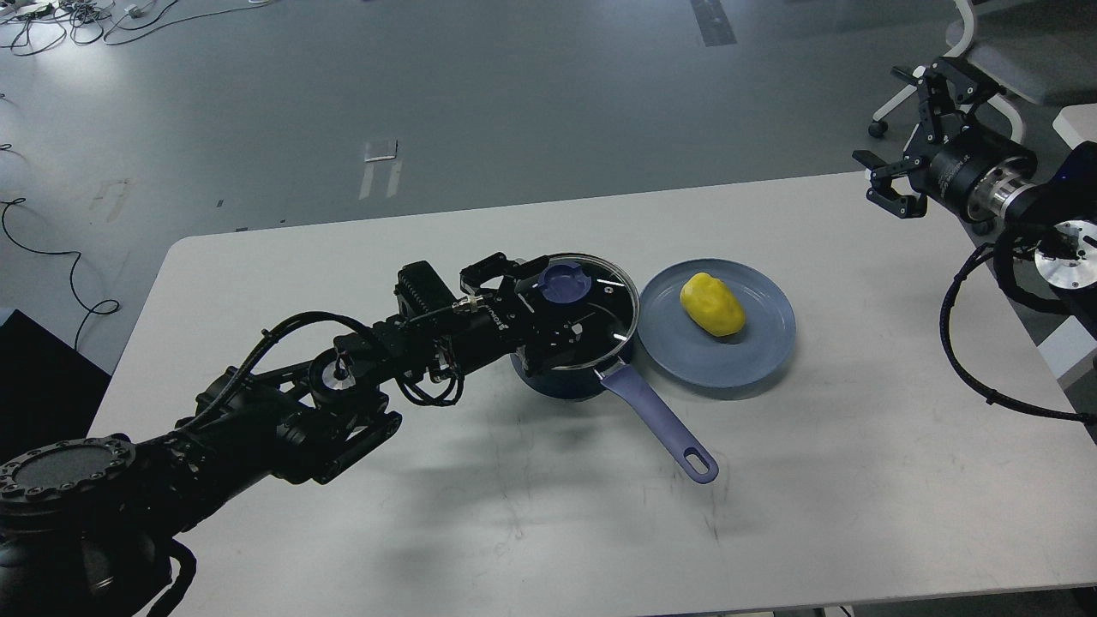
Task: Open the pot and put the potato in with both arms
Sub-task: 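Lower the left gripper onto the glass lid knob and grasp it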
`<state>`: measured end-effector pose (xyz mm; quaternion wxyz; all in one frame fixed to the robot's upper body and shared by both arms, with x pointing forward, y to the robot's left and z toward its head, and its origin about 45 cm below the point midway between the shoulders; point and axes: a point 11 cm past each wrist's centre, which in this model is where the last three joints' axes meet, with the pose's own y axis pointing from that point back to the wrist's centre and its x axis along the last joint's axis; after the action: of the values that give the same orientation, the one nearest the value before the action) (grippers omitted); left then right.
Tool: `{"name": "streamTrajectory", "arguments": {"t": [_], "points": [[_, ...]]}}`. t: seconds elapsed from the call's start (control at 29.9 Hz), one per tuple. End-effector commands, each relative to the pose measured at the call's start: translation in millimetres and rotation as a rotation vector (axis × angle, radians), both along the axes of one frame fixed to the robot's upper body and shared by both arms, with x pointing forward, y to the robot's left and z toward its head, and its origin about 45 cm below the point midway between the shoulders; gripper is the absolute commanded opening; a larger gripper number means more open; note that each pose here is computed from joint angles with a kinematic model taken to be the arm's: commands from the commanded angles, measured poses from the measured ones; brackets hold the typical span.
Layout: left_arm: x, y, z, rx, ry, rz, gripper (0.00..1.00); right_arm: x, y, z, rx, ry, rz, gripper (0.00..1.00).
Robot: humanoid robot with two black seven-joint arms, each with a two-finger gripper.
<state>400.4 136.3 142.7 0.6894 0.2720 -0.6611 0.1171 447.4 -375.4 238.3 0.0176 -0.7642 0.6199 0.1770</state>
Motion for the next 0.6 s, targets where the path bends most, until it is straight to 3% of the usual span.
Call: {"name": "streamTrajectory", "arguments": {"t": [0.0, 0.57], "points": [[6.7, 6.1, 1.8, -0.019, 0.007, 0.045, 0.98, 0.0, -0.4, -1.0, -0.003, 0.004, -0.007, 1.0], [8.6, 5.0, -1.4, -0.056, 0.035, 0.088, 0.91, -3.6, -7.6, -4.0, -0.017, 0.014, -0.016, 1.0]]}}
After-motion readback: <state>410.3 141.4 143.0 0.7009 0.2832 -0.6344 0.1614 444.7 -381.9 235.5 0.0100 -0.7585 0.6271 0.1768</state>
